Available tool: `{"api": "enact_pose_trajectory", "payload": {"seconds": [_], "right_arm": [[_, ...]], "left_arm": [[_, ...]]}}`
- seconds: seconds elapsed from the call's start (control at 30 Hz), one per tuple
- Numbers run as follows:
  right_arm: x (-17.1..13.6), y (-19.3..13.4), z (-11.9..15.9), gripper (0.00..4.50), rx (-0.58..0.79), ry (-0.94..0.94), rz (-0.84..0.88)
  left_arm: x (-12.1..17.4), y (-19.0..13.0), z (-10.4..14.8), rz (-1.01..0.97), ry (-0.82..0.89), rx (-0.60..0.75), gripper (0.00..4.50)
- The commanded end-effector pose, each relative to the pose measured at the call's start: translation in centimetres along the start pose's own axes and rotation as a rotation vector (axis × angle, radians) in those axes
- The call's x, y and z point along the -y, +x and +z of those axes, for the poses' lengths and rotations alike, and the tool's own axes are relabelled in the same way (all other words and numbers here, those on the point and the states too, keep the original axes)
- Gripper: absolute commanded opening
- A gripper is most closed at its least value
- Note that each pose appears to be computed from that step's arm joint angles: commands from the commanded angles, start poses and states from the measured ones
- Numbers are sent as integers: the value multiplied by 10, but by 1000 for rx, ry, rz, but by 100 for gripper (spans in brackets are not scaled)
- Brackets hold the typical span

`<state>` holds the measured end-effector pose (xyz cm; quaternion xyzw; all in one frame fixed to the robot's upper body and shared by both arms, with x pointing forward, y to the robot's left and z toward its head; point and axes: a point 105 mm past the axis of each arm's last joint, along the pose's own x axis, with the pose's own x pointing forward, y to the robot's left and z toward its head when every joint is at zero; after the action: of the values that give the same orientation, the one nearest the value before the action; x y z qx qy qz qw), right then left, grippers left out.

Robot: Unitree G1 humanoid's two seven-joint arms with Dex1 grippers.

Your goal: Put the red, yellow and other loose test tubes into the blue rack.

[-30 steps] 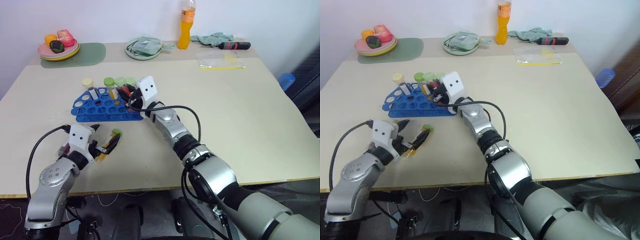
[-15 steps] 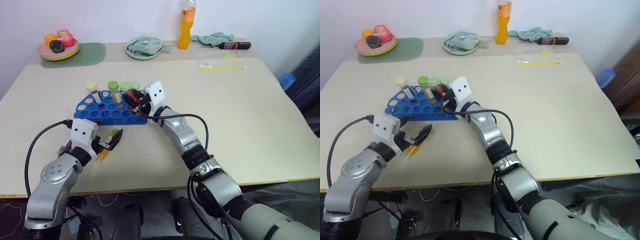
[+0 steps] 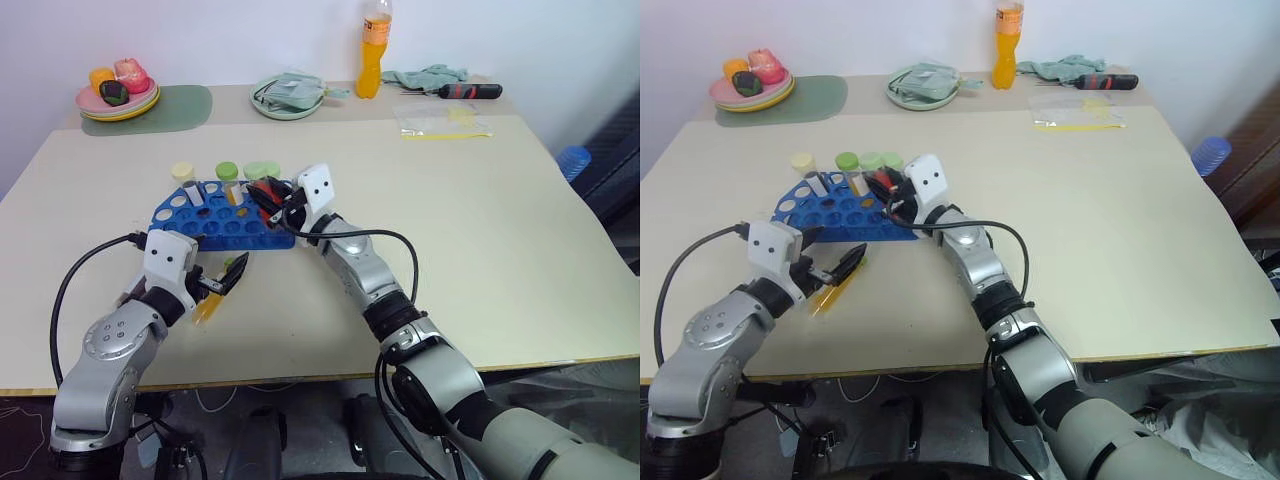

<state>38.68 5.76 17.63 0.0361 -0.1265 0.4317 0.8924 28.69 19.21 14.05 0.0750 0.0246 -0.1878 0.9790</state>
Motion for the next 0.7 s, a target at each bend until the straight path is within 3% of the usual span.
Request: {"api": "enact_pose_trajectory", "payload": {"seconds": [0.03, 0.57, 0.7], "right_arm": [[-25, 3, -2, 77, 92, 112, 12], [-35, -17, -24, 77, 117, 52, 58], [-35, -14, -6, 272, 174, 22, 78]], "left_arm": [[0, -4, 12, -6, 33, 40, 450], [-4, -11, 3, -13, 37, 16, 450], [-6, -12, 1, -8, 33, 11, 450]]}}
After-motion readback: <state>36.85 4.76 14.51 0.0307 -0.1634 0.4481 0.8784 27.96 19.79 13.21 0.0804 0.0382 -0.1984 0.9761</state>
